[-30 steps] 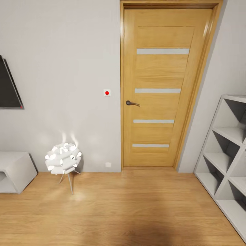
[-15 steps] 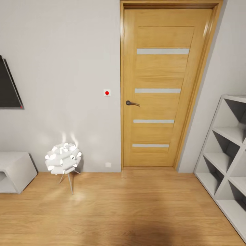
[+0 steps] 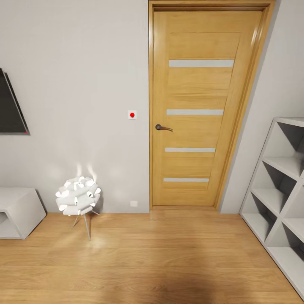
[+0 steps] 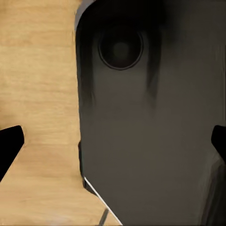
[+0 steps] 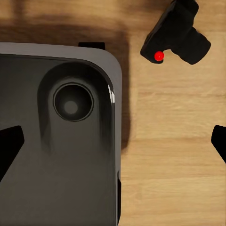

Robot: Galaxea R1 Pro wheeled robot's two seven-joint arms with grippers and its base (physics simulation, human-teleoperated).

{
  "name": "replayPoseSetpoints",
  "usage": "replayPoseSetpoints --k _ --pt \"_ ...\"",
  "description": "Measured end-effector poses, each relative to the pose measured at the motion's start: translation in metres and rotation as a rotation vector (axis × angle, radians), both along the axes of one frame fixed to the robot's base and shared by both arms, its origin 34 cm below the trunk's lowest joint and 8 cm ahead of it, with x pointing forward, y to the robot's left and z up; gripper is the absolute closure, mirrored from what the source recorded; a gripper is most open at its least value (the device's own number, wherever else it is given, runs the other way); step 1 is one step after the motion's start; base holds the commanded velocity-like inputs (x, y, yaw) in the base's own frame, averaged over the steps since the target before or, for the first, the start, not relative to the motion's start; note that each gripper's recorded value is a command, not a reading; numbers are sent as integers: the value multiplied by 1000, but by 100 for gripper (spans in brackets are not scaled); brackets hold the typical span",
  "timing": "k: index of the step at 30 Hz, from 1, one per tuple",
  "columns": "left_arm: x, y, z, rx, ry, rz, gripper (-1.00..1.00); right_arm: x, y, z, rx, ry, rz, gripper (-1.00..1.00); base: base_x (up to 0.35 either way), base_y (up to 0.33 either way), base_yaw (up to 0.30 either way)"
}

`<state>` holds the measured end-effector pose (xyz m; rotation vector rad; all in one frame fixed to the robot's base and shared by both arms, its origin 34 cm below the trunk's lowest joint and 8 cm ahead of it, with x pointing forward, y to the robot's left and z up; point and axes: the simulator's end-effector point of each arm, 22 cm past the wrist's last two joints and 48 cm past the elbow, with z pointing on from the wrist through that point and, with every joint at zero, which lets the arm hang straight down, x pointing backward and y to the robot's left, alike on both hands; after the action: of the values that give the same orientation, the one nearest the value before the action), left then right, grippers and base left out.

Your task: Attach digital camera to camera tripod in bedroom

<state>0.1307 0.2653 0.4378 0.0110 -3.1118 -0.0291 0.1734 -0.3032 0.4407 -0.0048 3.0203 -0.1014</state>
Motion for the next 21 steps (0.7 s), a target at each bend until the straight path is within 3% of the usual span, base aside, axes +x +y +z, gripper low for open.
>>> replayPoseSetpoints --k 6,21 --pt "9 32 1 41 -18 1 -100 0 0 0 0 0 0 -100 0 0 0" --pt "34 47 3 61 -70 2 -100 0 0 0 0 0 0 -100 0 0 0"
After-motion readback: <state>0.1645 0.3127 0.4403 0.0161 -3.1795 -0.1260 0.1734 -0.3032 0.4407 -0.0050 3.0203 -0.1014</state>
